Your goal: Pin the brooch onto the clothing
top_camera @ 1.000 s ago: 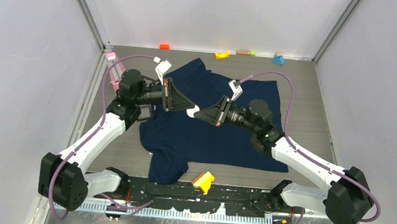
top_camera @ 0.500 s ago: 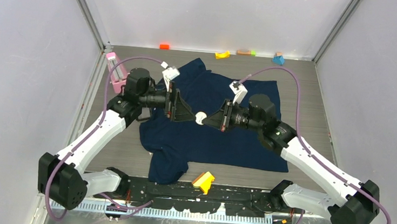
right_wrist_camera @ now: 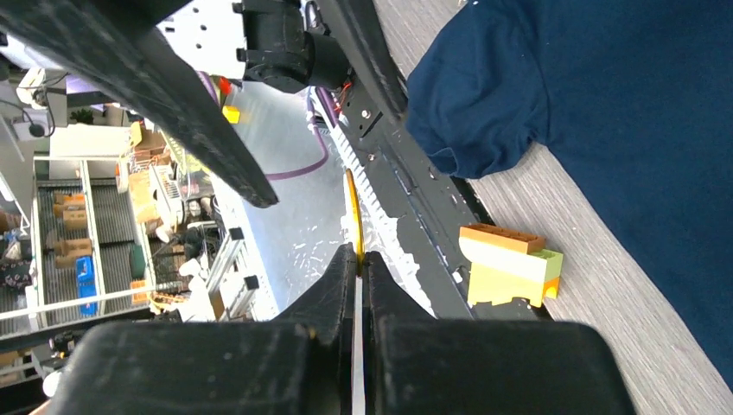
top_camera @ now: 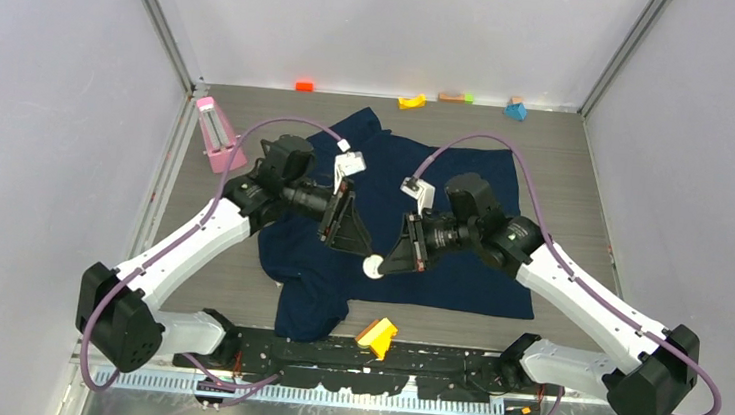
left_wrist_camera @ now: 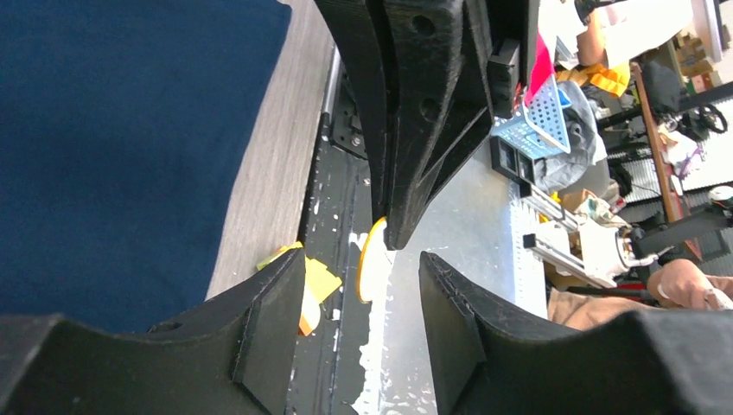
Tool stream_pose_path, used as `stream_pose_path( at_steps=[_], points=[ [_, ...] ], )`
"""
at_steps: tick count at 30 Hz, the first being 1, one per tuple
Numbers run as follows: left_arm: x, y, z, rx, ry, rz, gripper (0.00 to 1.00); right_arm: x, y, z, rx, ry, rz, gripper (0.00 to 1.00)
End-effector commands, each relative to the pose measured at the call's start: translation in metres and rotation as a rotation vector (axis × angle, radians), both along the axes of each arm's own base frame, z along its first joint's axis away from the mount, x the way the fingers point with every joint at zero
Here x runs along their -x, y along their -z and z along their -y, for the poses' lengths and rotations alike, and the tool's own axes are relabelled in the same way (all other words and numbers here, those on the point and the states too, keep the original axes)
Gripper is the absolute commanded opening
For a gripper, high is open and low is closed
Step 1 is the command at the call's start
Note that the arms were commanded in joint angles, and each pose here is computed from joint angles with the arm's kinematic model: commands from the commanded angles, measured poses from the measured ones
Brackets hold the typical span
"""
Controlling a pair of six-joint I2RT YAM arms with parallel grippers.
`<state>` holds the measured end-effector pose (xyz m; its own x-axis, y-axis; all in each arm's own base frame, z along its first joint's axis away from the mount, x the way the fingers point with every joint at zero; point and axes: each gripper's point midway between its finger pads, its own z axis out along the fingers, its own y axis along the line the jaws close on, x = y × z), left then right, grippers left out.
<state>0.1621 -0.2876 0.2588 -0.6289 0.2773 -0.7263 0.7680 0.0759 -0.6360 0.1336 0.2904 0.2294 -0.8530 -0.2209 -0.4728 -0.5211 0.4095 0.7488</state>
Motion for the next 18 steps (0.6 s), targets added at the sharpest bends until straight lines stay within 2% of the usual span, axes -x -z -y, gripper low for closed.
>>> stream_pose_path(
  at_steps=[1, 3, 7, 10, 15, 18],
  points=[
    [0.014, -0.005, 0.005, -0.004, 0.085, -0.005, 0.53, 0.015, -0.028, 0.001, -0.076, -0.078, 0.056, 0.01],
    [0.016, 0.0, 0.006, -0.025, 0.092, -0.013, 0.52, 0.016, -0.03, 0.001, -0.08, -0.084, 0.058, 0.01],
    [0.022, 0.001, 0.009, -0.024, 0.124, -0.028, 0.4, 0.016, -0.028, 0.002, -0.071, -0.086, 0.059, 0.01],
    [0.024, 0.002, 0.01, -0.025, 0.133, -0.035, 0.35, 0.015, -0.025, 0.003, -0.058, -0.082, 0.06, 0.01],
    [0.029, 0.005, 0.012, -0.032, 0.164, -0.064, 0.33, 0.013, -0.027, 0.004, -0.057, -0.067, 0.077, 0.01],
    [0.031, 0.007, 0.013, -0.041, 0.172, -0.07, 0.37, 0.011, -0.028, 0.004, -0.061, -0.059, 0.085, 0.01]
  ],
)
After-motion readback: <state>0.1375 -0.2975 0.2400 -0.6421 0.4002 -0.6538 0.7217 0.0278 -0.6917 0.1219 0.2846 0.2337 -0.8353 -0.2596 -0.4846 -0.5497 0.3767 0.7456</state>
